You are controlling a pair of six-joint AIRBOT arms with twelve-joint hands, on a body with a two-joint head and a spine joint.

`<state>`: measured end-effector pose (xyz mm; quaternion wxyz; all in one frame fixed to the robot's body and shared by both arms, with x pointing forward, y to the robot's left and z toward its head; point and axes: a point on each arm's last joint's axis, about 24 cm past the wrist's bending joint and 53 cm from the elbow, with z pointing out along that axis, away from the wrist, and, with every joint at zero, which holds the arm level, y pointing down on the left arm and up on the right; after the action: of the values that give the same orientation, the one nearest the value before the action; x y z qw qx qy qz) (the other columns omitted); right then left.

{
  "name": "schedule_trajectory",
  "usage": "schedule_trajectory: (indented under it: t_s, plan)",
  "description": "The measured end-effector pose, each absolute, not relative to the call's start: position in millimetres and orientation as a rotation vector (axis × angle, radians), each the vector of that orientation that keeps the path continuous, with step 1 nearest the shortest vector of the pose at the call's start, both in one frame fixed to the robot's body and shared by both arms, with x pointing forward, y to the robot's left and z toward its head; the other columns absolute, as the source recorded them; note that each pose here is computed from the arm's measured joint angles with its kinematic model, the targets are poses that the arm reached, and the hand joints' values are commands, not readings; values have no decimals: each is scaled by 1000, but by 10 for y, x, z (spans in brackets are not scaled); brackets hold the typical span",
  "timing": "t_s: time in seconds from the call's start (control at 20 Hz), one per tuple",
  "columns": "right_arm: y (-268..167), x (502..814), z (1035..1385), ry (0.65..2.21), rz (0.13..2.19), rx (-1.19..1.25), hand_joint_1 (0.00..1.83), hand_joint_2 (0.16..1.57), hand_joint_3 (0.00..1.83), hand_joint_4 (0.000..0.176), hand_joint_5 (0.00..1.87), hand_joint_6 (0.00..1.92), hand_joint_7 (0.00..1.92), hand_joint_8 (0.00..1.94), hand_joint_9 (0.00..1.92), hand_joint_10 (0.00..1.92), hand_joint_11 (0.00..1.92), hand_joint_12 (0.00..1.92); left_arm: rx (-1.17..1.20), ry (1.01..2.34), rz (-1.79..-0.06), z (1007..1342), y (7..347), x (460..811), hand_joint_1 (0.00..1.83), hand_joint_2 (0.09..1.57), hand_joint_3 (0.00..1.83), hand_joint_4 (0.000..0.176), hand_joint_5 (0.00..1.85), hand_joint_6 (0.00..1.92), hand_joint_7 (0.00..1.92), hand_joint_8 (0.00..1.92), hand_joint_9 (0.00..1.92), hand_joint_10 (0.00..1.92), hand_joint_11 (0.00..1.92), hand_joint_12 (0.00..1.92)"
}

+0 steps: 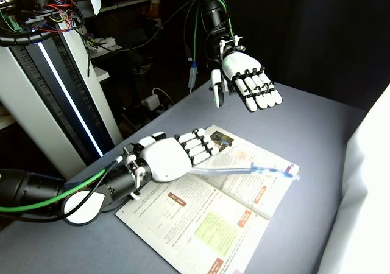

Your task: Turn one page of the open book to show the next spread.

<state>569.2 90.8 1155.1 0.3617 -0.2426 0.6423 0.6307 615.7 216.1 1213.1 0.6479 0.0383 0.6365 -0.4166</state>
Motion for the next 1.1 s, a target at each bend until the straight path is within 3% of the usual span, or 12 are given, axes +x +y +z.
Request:
schedule_trajectory:
  t_s: [0.4, 0.65, 0.9, 1.1]
  plan:
    - [1006, 5364, 11939, 1516, 1775, -718, 0, 1257, 2, 0, 0, 0, 0, 0, 0, 0, 0, 0, 61, 1429, -907, 12181, 2298, 6193, 0, 1433, 6, 0, 14, 0, 0, 0, 0, 0, 0, 0]
    - [977, 5177, 12367, 1376, 1870, -755, 0, 1232, 0, 0, 0, 0, 0, 0, 0, 0, 0, 0, 56, 1420, -899, 12210, 2327, 6202, 13, 1431, 2, 0, 29, 4, 0, 0, 0, 0, 0, 0]
    - [487, 5393, 12410, 1419, 1755, -704, 0, 1253, 3, 0, 0, 0, 0, 0, 0, 0, 0, 0, 56, 1430, -905, 12178, 2307, 6168, 96, 1421, 0, 0, 45, 4, 0, 0, 0, 0, 0, 0]
    - [106, 5488, 12085, 1587, 1612, -637, 0, 1284, 15, 0, 0, 0, 0, 0, 0, 0, 0, 0, 65, 1440, -906, 12154, 2302, 6107, 0, 1421, 0, 0, 0, 0, 0, 0, 0, 0, 0, 0]
